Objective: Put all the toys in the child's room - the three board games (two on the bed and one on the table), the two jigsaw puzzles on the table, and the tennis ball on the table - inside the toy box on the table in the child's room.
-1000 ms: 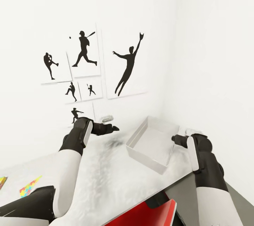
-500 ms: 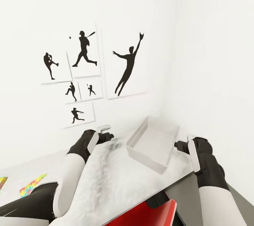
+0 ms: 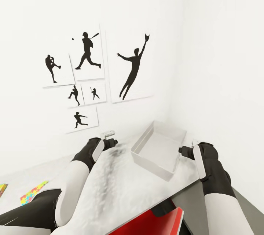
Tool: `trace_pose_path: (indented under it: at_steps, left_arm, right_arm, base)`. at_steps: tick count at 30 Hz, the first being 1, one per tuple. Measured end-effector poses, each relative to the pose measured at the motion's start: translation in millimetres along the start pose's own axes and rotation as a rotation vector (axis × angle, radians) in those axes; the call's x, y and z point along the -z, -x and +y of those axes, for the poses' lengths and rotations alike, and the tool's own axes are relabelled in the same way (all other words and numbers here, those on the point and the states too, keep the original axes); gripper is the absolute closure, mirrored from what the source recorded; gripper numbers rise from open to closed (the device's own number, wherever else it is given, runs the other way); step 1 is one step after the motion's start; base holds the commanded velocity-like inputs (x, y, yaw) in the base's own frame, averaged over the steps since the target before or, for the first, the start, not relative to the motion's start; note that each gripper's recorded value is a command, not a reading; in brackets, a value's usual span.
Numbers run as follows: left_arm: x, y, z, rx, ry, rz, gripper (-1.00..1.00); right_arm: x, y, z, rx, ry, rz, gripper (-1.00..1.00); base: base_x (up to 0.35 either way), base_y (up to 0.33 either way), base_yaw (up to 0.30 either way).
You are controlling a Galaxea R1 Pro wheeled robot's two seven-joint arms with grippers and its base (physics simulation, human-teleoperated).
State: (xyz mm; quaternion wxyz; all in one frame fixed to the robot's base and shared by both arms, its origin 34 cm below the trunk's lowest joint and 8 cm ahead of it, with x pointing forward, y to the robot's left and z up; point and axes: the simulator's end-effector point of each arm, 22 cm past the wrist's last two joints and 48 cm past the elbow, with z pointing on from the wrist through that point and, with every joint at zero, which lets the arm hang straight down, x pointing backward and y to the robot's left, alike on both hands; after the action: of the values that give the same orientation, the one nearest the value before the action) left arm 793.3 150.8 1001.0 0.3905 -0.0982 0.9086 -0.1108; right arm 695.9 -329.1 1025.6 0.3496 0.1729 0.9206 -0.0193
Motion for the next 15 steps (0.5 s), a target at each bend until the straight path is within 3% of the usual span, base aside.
trace_pose_path:
  at_steps: [3,7,9,15]
  left_arm:
    - [-0.7,-0.8,-3.2,-0.002,-0.013,-0.003,-1.0]
    - [1.5,-2.3,-30.8,-0.01,-0.132,0.004,-1.0]
    - [5.6,-3.3,-52.3,-0.044,-0.213,0.009,-1.0]
    - [16.4,6.1,-80.1,-0.131,-0.29,-0.01,-1.0]
  right_arm:
    - [0.0,-0.5,0.7,0.001,0.003,0.001,-1.0]
    - [0.1,-0.5,1.2,0.002,0.005,0.0,-1.0]
    - [0.6,-0.2,1.2,0.002,0.005,-0.002,-1.0]
    - [1.5,1.1,-0.1,0.002,0.004,-0.006,-1.0]
  base:
    - [0.0,0.0,0.0]
    - [0.0,0.0,0.0]
    - [0.0,0.0,0.0]
    - [0.0,0.0,0.0]
